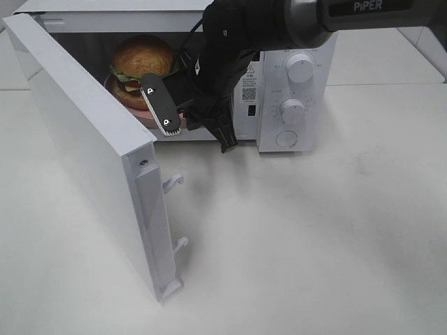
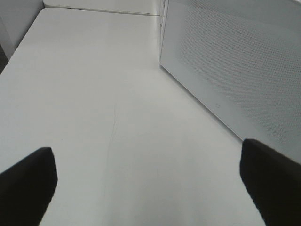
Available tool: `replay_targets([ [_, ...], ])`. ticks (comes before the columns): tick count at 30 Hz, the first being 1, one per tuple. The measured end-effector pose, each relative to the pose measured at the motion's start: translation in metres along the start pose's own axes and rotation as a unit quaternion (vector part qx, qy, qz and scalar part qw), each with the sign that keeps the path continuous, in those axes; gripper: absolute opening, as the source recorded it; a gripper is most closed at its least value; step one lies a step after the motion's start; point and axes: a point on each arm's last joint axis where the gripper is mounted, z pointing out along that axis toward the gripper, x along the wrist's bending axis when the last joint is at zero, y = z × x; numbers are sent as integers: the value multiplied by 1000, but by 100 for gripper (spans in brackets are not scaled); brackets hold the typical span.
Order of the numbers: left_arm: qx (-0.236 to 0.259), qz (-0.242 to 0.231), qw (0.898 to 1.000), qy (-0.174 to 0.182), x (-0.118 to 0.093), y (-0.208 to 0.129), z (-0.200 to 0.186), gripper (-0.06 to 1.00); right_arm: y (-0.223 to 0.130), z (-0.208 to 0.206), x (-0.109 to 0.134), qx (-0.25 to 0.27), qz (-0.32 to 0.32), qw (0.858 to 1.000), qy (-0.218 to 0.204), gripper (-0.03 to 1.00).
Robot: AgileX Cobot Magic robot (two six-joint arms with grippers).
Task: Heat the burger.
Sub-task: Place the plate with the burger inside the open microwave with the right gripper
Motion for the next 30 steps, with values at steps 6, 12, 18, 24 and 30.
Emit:
replay_targets([
  [6,0,0,1000,0,0,0,0,97,2,12,-13,4,10,1000,-14,4],
  [12,0,0,1000,0,0,0,0,97,4,25,-21,3,14,1000,-24,4],
  [18,0,0,1000,0,0,0,0,97,6,41,-29,2,31,999,-33,5],
  [24,0,0,1000,0,0,0,0,97,6,47,-28,3,36,999,-31,8],
  [30,0,0,1000,0,0,0,0,97,7,46,-32,0,51,998,-43,16],
])
